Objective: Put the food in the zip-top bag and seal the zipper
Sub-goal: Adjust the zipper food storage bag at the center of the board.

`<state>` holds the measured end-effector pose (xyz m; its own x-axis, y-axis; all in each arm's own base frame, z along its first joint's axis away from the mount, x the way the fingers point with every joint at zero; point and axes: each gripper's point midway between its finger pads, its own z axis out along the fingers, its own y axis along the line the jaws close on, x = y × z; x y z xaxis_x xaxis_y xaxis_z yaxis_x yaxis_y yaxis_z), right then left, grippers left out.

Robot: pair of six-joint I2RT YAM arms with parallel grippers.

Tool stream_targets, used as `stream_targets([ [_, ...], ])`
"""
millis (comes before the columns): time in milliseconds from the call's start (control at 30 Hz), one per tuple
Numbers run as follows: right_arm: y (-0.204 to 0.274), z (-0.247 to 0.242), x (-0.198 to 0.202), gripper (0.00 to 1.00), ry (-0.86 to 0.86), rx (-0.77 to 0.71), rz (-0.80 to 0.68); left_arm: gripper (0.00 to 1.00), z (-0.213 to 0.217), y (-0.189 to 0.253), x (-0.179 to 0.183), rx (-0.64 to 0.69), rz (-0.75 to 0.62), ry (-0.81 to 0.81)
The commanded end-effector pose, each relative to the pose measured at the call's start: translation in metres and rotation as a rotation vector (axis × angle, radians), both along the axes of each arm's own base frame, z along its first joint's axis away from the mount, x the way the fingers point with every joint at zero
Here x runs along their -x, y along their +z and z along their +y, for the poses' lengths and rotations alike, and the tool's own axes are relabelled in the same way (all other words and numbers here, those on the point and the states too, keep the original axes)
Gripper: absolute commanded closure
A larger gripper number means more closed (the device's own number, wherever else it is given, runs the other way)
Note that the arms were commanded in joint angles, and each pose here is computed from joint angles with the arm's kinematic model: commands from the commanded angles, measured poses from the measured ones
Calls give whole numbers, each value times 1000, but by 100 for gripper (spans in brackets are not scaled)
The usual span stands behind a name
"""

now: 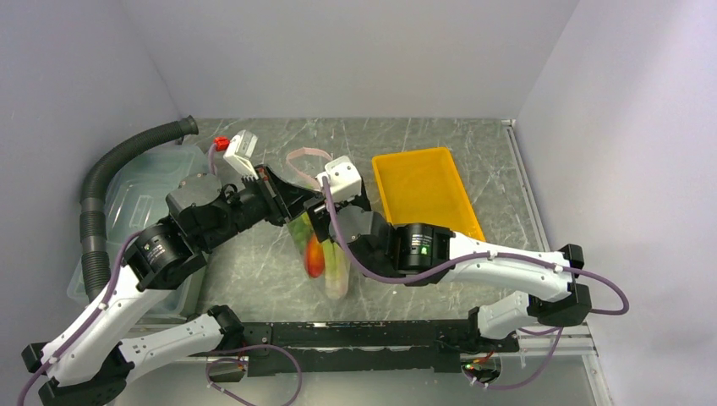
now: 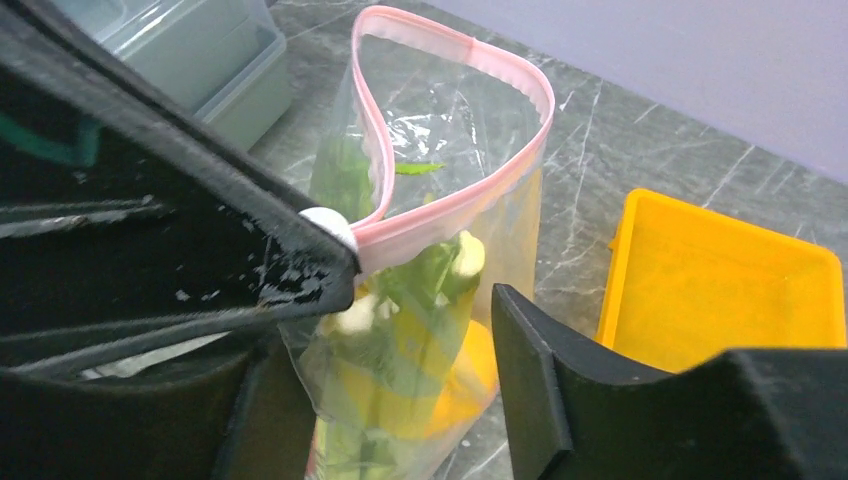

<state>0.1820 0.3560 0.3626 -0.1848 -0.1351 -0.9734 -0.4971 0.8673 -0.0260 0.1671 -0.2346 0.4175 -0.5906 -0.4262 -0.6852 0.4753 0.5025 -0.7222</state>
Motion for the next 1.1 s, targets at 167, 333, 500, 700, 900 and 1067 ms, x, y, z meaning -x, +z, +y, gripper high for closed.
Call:
stream_targets([
  [167, 7, 8, -17, 64, 5, -60, -25, 100, 7, 59, 4, 178, -116, 13],
  [333, 7, 3, -15, 96, 23, -56, -30, 100, 7, 56, 4, 173, -113, 19],
  [500, 8, -2, -9, 100, 76, -32, -31, 100, 7, 53, 3, 166, -114, 19],
  [700, 12, -8, 6, 100, 196, -8, -39, 78, 9, 50, 3, 133, -124, 21],
  [900, 14, -17, 25, 100, 328, 15, -44, 50, 27, 56, 4, 74, -204, 69],
  [1067, 13, -28, 43, 100, 440, 41, -48, 33, 40, 61, 15, -33, -299, 46],
])
